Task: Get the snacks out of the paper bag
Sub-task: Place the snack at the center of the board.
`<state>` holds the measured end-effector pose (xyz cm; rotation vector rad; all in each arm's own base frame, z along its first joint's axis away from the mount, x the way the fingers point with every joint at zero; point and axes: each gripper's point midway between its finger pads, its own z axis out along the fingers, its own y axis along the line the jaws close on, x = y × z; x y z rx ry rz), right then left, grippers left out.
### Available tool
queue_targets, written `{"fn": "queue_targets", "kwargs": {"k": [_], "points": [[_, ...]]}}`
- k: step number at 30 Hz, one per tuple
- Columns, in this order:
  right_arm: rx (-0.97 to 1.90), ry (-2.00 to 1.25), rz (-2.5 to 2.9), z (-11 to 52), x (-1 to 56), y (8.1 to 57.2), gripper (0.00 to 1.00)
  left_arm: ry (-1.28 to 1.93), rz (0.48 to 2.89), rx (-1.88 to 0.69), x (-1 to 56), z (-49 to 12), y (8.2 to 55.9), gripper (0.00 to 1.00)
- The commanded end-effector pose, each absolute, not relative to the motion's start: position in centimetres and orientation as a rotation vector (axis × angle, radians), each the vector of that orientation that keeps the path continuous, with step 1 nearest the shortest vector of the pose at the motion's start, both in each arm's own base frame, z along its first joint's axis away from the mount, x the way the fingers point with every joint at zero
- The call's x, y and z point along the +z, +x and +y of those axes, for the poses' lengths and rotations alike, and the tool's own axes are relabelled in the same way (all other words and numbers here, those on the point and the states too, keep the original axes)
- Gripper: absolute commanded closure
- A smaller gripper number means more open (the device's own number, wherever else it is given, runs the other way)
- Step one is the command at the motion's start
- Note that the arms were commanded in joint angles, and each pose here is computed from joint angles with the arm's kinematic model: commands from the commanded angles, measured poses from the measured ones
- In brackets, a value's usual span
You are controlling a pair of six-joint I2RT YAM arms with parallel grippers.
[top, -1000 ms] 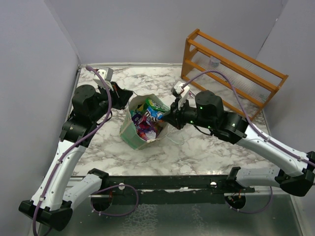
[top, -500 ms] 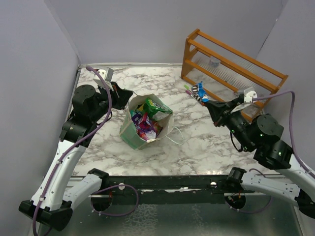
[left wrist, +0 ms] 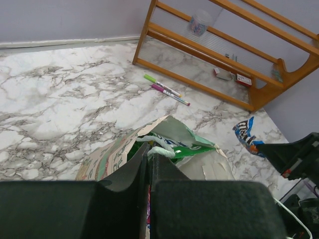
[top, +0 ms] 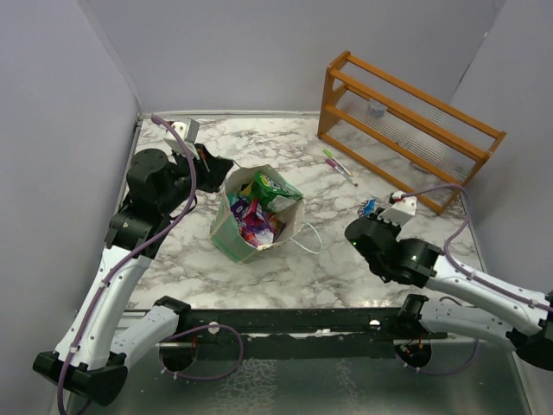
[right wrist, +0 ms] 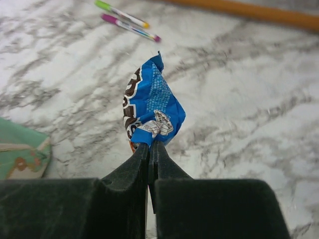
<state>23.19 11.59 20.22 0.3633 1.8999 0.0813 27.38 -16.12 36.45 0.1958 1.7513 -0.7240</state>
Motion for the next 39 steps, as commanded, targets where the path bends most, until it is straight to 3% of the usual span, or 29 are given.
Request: {"fn": "queue_targets", "kwargs": {"k": [1, 6, 14, 20, 23, 27, 32, 39], "points": [[-0.032, 0.739, 1.882, 8.4, 14.2, 21.7, 0.98, 0.206, 1.628, -0.746, 39.8, -16.2, 27.3, 1.00], [-0.177, 0.964, 1.873, 6.1, 9.2, 19.8, 0.98, 0.204, 1.630, -0.744, 39.7, -16.2, 27.2, 1.00], [-0.198, 0.979, 1.922, 6.1, 6.7, 19.2, 0.97, 0.199, 1.627, -0.757, 39.6, -16.3, 27.3, 1.00], [-0.121, 1.005, 1.931, 6.0, 7.2, 18.7, 0.78, 0.199, 1.626, -0.768, 39.6, -16.4, 27.1, 1.00], [-0.077, 1.005, 1.901, 5.7, 9.1, 18.9, 0.57, 0.199, 1.627, -0.763, 39.6, -16.3, 27.0, 1.00], [0.027, 0.814, 1.899, 7.4, 13.6, 20.6, 0.38, 0.198, 1.624, -0.762, 39.8, -16.3, 27.0, 1.00], [0.190, 0.433, 1.819, 10.4, 21.1, 22.7, 0.01, 0.192, 1.619, -0.768, 40.0, -16.3, 27.1, 1.00], [0.635, -0.235, 1.478, 18.1, 31.2, 20.0, 0.01, 0.197, 1.622, -0.763, 39.9, -16.3, 27.1, 1.00]]}}
